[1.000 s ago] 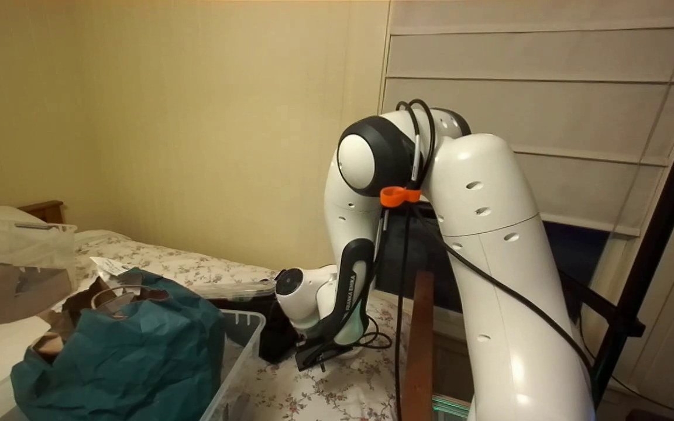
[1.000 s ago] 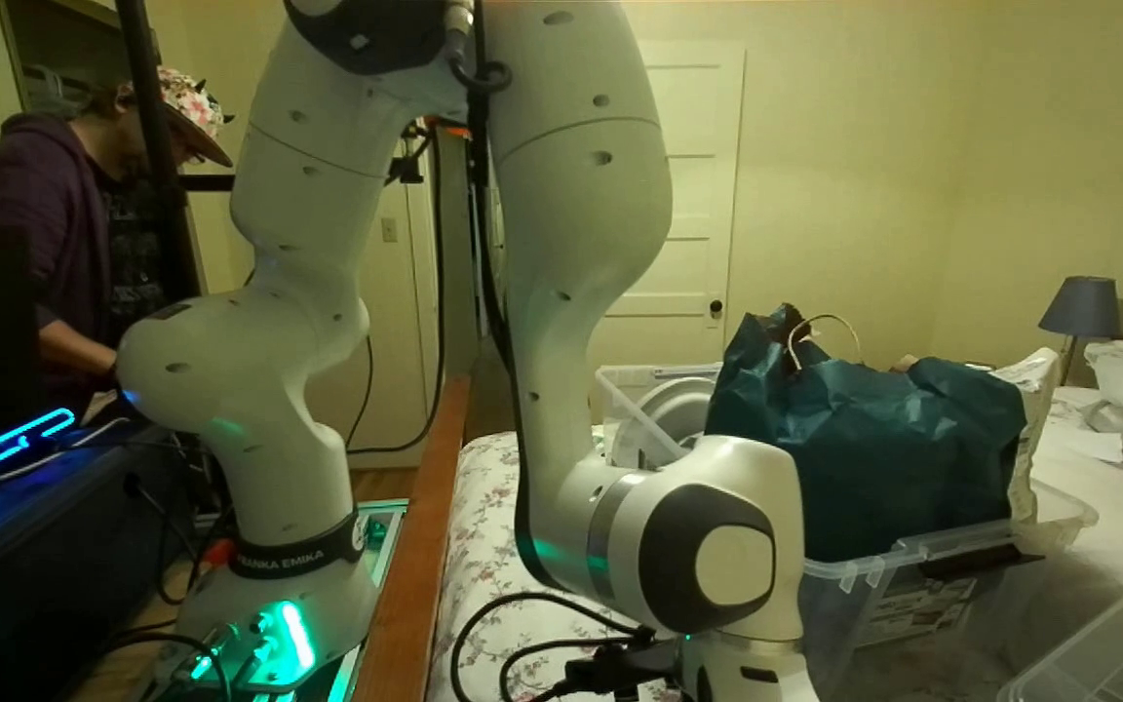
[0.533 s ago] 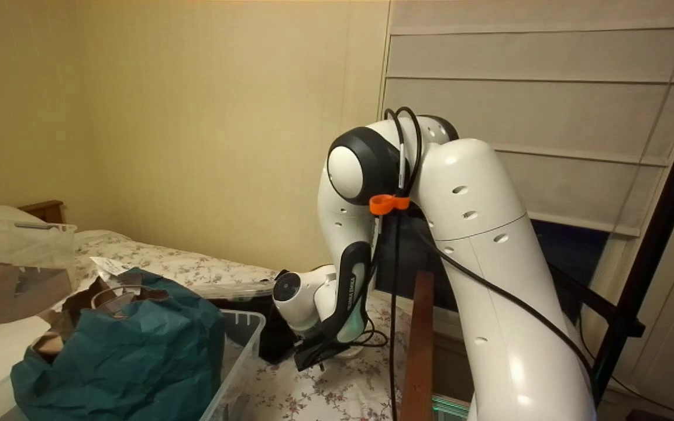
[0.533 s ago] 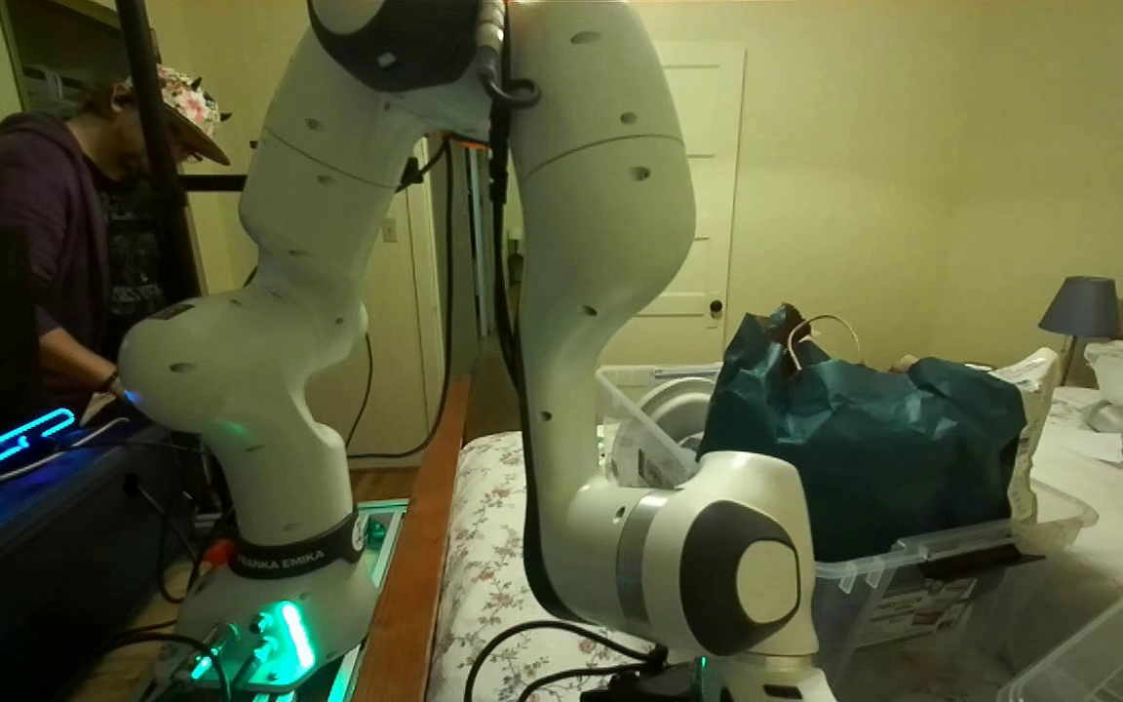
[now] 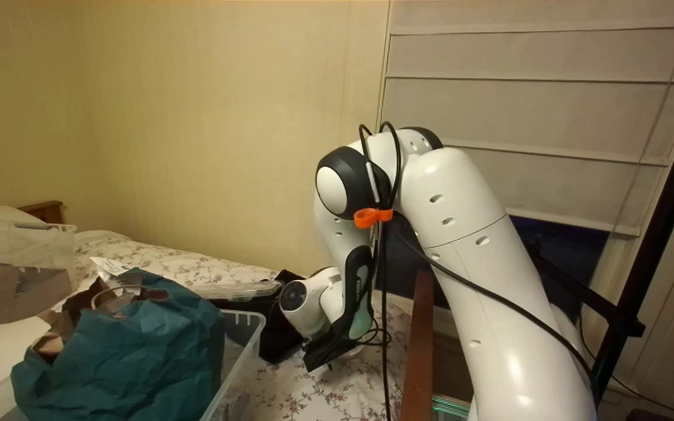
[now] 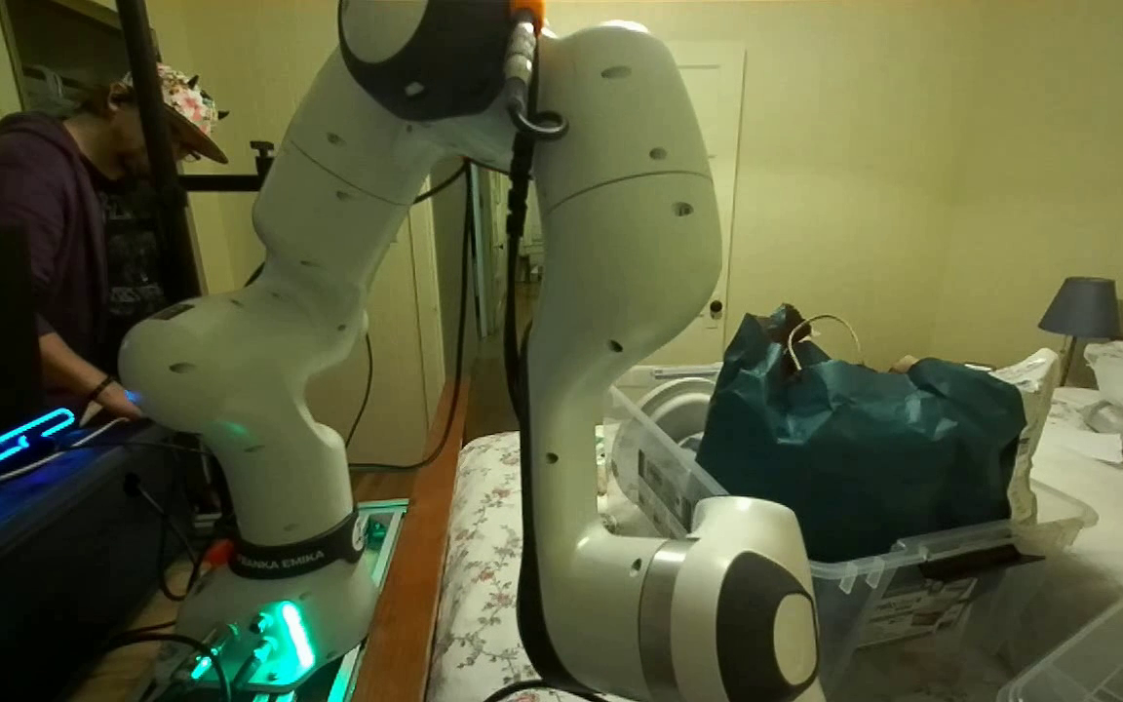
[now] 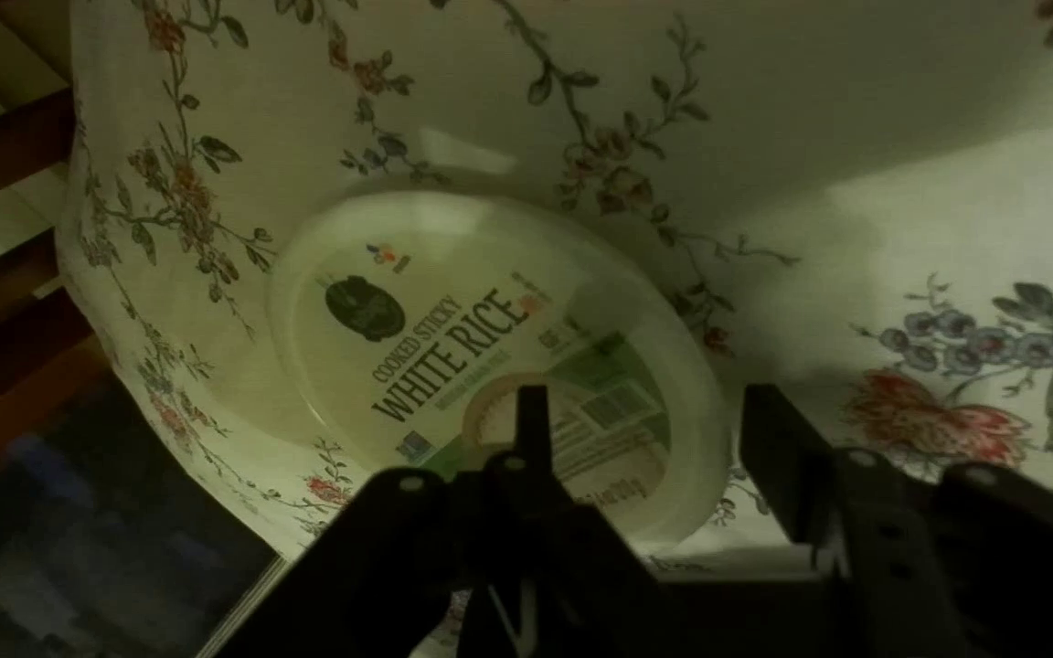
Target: Move the lid to the left.
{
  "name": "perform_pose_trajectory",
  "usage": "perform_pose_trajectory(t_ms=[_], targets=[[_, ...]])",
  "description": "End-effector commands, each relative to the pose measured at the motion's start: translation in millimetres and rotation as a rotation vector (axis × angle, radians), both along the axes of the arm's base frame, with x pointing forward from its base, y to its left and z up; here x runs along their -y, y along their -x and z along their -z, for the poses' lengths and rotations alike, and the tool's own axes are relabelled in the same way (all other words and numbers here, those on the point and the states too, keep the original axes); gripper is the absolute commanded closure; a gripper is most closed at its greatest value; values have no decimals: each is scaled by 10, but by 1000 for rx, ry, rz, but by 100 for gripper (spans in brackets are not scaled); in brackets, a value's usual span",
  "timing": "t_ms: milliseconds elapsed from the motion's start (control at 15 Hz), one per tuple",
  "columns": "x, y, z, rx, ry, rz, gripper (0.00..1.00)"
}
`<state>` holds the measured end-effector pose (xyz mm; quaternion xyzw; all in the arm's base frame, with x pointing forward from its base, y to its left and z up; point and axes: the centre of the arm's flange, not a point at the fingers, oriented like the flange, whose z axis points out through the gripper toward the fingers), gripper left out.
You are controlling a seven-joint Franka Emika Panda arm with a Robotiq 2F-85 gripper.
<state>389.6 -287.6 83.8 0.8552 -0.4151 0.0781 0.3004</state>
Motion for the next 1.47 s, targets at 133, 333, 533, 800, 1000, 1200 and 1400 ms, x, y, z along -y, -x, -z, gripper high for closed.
perform_pose_trajectory(t_ms=[133, 333, 533, 800, 1000, 1200, 1400], targets=[[105, 36, 103, 37, 27, -8, 84], [74, -46, -95, 69, 33, -12, 95], [92, -71, -257, 89, 38, -4, 94], [137, 30, -499, 118, 43, 36, 96], [85, 168, -808, 146, 53, 110, 95], [-104, 315, -1181, 188, 66, 148, 95], [-432, 367, -1562, 237, 81, 126, 95]])
